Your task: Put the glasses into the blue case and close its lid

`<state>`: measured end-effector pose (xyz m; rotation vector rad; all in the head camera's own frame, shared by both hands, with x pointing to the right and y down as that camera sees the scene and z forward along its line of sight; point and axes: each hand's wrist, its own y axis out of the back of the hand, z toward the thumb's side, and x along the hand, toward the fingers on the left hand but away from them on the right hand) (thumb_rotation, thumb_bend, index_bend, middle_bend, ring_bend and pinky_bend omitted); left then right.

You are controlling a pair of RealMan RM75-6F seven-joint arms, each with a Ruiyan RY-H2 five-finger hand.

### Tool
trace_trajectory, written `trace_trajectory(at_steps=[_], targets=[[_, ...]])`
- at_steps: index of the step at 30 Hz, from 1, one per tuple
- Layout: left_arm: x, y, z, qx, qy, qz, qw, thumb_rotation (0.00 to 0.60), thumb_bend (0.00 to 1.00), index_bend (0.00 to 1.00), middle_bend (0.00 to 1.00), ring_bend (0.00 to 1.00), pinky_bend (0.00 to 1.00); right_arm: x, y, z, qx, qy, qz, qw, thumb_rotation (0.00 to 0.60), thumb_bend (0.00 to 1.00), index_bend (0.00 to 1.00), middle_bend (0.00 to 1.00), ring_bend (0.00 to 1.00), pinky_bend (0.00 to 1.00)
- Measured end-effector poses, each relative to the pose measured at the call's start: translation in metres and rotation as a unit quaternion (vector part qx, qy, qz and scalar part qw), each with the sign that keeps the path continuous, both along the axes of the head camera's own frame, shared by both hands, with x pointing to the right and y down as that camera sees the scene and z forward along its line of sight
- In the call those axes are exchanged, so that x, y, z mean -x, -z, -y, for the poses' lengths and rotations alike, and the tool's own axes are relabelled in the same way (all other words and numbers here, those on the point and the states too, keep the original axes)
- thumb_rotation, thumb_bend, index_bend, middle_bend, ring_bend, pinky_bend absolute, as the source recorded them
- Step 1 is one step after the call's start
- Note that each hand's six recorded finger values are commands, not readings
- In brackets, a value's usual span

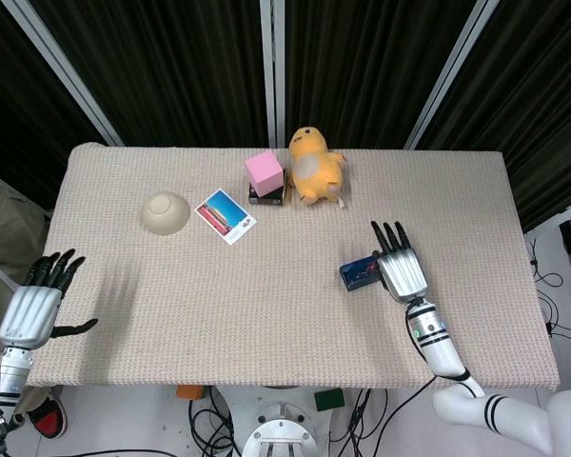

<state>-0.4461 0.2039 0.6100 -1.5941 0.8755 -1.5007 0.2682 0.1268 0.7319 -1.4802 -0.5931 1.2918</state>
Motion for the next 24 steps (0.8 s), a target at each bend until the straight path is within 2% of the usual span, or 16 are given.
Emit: trace_trajectory(at_steps=[4,9,16,17,19,20,22,23,24], targets=[[0.001,0.001,0.000,-0.001,0.000,0.001,1.0000,0.428,0.02,0.09,0.00,0.00,0.07,-0.001,-0.009,0.002,-0.018,0.009,-0.014,0.9997,0.600,0.58,0.73,0.00,0.00,0.00],[0.002,0.000,0.000,0.001,0.000,0.003,1.0000,0.427,0.02,0.09,0.00,0.00,0.07,0.003,-0.020,0.002,-0.029,0.010,-0.011,0.9995,0.600,0.58,0.58,0.00,0.00,0.00],[0.002,0.001,0.000,0.002,0.001,0.003,1.0000,0.428,0.02,0.09,0.00,0.00,0.07,0.011,-0.024,0.009,-0.032,0.006,0.002,0.9995,0.600,0.58,0.57,0.00,0.00,0.00],[0.002,0.001,0.000,0.002,0.001,0.004,1.0000,0.427,0.02,0.09,0.00,0.00,0.07,0.012,-0.025,0.010,-0.032,0.006,0.001,0.9995,0.600,0.58,0.54,0.00,0.00,0.00],[0.001,0.001,0.000,0.003,0.001,0.004,1.0000,0.427,0.02,0.09,0.00,0.00,0.07,0.012,-0.027,0.011,-0.031,0.006,-0.003,0.9995,0.600,0.57,0.41,0.00,0.00,0.00],[0.001,0.001,0.001,0.003,0.001,0.005,1.0000,0.428,0.02,0.09,0.00,0.00,0.07,0.012,-0.028,0.011,-0.030,0.006,-0.006,0.9995,0.600,0.56,0.26,0.00,0.00,0.00],[0.001,0.002,0.001,0.003,0.001,0.005,1.0000,0.429,0.02,0.09,0.00,0.00,0.07,0.012,-0.031,0.011,-0.027,0.003,-0.011,0.9996,0.600,0.53,0.05,0.00,0.00,0.00],[0.001,0.002,0.001,0.002,0.001,0.005,1.0000,0.429,0.02,0.09,0.00,0.00,0.07,0.013,-0.033,0.011,-0.025,0.001,-0.013,0.9996,0.600,0.52,0.00,0.00,0.00,0.00],[0.001,0.003,0.001,0.002,0.001,0.006,1.0000,0.429,0.02,0.09,0.00,0.00,0.07,0.013,-0.033,0.012,-0.023,-0.001,-0.013,0.9996,0.600,0.50,0.00,0.00,0.00,0.00]])
